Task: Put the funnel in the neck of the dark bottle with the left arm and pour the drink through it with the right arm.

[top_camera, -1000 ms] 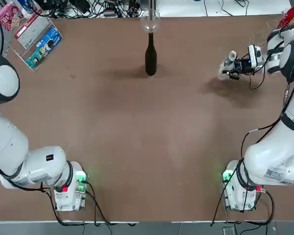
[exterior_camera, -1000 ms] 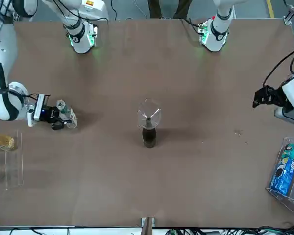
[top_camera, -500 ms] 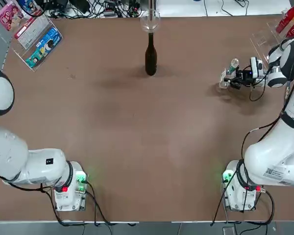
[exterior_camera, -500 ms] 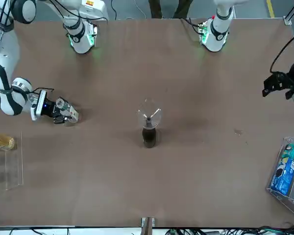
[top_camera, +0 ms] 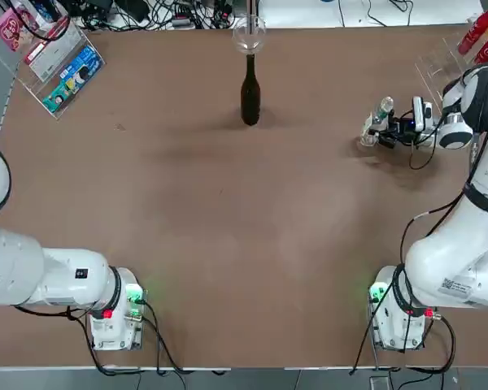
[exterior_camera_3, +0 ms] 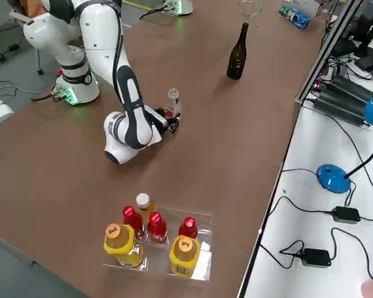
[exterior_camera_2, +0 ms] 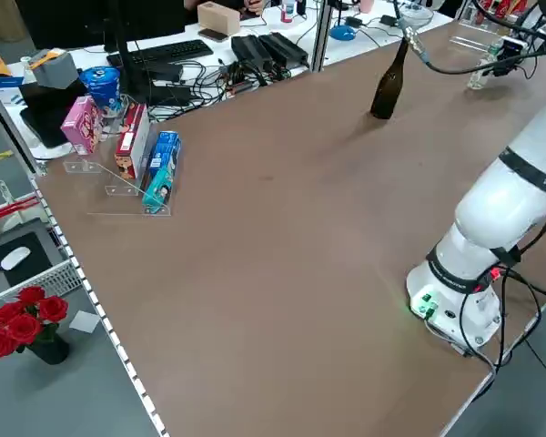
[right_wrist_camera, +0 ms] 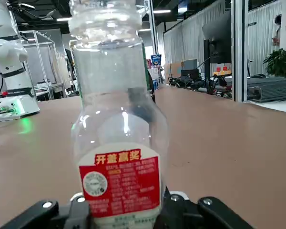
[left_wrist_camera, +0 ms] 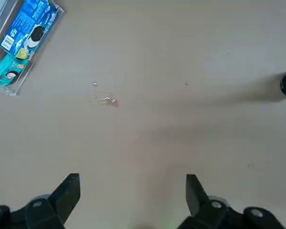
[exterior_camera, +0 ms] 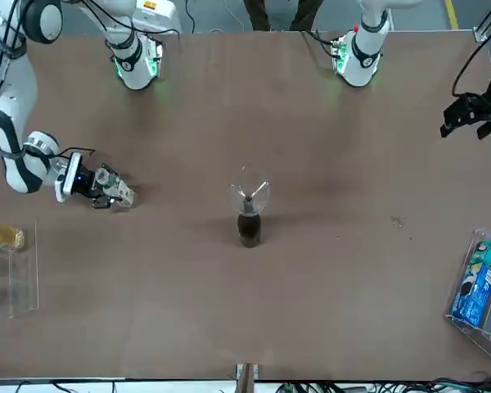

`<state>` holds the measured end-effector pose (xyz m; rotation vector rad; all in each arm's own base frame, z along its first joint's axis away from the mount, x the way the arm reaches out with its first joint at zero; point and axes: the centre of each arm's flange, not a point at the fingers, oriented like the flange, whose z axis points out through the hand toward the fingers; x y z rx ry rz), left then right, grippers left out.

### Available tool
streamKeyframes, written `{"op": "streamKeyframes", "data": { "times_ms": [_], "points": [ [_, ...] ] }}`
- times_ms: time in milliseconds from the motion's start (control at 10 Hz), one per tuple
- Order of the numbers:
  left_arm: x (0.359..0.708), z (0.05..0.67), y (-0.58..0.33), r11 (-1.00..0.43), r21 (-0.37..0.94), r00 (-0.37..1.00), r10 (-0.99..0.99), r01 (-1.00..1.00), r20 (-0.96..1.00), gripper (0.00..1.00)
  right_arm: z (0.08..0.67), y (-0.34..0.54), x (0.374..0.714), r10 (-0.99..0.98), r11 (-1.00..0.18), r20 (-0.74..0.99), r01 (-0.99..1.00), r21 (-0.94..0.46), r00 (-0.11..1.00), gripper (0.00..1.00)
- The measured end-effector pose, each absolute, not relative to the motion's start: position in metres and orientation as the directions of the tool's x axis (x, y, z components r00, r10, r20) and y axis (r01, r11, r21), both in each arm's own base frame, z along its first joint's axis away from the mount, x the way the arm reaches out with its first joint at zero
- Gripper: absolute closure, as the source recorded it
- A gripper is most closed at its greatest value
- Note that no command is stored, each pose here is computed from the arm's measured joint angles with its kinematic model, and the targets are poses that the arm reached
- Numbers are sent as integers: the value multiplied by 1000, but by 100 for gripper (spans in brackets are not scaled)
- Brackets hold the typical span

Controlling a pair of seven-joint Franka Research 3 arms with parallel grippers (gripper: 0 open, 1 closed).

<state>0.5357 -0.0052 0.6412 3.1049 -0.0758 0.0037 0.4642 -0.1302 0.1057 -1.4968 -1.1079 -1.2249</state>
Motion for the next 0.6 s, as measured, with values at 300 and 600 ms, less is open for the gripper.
{"op": "streamKeyframes", "data": {
  "times_ms": [300,600],
  "points": [
    [537,647,-7,-998,35,999,-48,-49,24,2,105,-124,474,112,-203,988,976,-77,101,56],
    [543,642,-7,-999,35,999,-42,-42,17,2,92,-124,483,122,-191,988,979,-75,99,56]
  ]
}}
